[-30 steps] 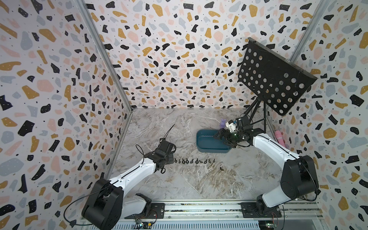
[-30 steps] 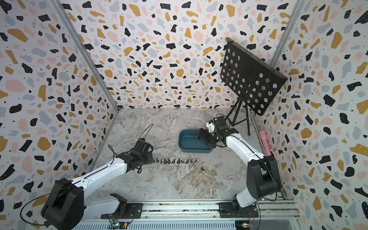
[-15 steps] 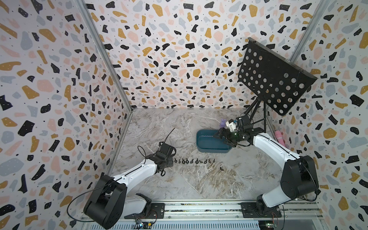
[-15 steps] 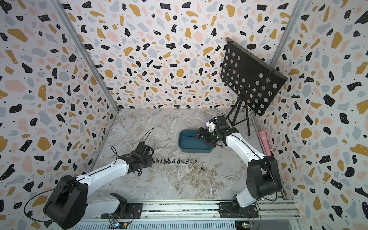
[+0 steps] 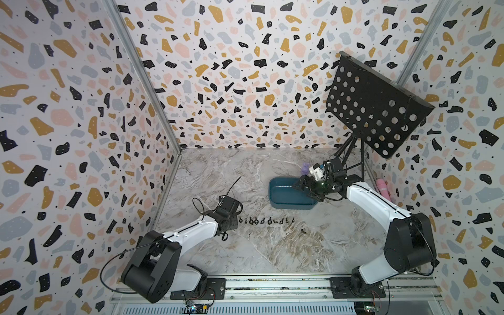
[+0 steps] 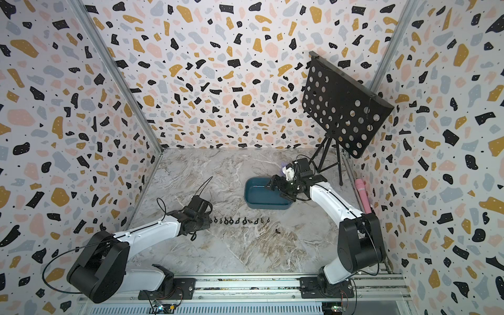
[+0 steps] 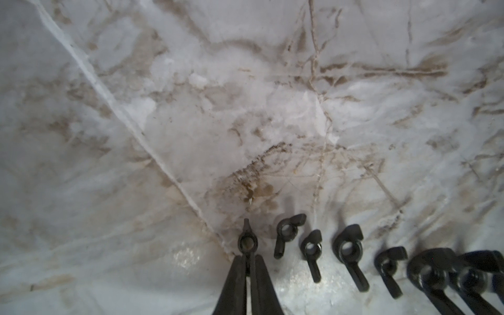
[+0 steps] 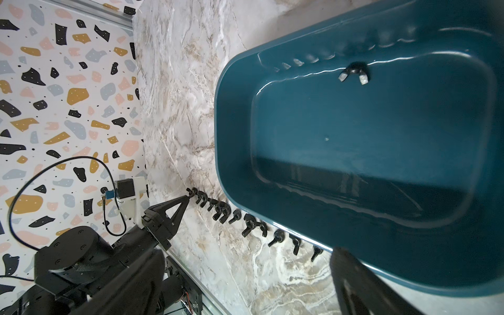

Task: Take out the wing nut from the storage box
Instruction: Place the wing nut at the center of the board.

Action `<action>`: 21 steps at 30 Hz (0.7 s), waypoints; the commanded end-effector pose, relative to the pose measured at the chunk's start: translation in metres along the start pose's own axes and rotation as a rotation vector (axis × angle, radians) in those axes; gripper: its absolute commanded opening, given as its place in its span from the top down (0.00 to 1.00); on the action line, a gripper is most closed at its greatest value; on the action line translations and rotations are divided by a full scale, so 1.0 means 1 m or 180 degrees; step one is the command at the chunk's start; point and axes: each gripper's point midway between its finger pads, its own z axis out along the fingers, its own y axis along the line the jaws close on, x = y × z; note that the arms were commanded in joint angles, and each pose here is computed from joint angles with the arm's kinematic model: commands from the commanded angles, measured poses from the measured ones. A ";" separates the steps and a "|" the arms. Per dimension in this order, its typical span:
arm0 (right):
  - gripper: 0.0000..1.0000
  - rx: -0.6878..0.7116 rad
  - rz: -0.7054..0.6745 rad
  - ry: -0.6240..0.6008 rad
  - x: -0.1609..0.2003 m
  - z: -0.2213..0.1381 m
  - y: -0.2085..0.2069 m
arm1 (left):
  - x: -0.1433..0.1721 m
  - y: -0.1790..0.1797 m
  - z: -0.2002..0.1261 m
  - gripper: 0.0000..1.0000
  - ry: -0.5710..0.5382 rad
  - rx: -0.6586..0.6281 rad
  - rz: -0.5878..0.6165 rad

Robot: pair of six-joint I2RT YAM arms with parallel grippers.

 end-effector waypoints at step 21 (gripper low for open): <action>0.00 0.0946 -0.0358 -0.0017 -0.024 -0.009 -0.027 | -0.069 -0.043 -0.082 0.02 -0.0514 0.0719 -0.0021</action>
